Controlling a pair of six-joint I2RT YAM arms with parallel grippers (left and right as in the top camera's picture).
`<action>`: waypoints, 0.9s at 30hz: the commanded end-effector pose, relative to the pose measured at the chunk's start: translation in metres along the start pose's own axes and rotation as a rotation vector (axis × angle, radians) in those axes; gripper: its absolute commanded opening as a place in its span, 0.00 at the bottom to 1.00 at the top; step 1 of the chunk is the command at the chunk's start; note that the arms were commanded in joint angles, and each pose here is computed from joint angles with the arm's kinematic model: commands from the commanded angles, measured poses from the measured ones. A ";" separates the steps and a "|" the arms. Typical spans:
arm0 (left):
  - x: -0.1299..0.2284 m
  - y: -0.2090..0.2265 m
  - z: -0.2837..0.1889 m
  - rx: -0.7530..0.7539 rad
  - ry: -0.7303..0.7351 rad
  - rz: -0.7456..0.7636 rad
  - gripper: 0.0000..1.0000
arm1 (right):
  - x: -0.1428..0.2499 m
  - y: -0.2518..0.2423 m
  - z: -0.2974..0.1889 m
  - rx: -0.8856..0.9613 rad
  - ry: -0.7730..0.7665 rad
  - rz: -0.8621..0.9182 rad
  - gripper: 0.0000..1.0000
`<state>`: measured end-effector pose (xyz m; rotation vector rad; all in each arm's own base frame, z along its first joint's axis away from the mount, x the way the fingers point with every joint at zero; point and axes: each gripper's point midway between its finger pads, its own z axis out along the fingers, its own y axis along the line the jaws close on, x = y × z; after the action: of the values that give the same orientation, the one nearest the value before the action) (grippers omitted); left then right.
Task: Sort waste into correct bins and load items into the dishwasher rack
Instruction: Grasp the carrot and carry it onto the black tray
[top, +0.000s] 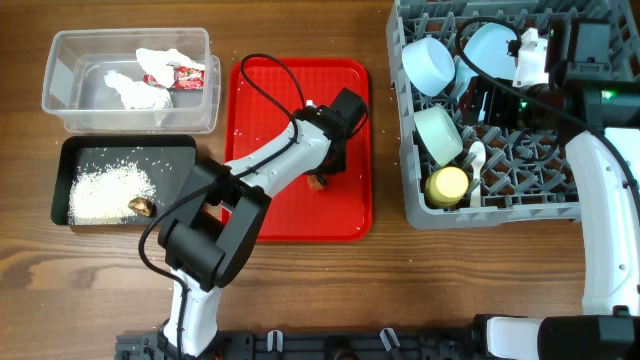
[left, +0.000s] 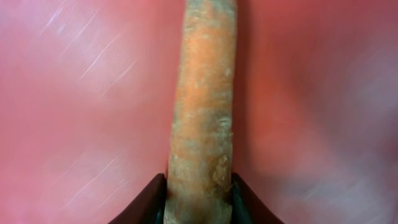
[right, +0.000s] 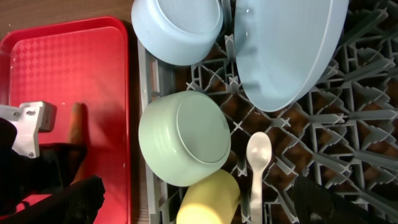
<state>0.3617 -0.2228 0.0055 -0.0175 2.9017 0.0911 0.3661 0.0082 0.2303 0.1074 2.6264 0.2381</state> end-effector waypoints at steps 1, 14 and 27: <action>-0.023 0.027 -0.037 -0.013 -0.038 -0.058 0.24 | -0.007 0.002 -0.007 -0.004 -0.031 0.008 1.00; -0.032 0.217 -0.143 -0.102 -0.066 -0.516 0.16 | -0.008 0.002 -0.007 -0.004 -0.035 0.007 1.00; 0.038 0.375 -0.083 -0.275 0.017 -1.367 0.10 | -0.009 0.002 -0.007 -0.006 -0.038 0.010 1.00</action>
<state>0.3111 0.1446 0.1281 -1.6861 2.3656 0.2211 0.3679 0.0080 0.2313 0.1060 2.6177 0.2374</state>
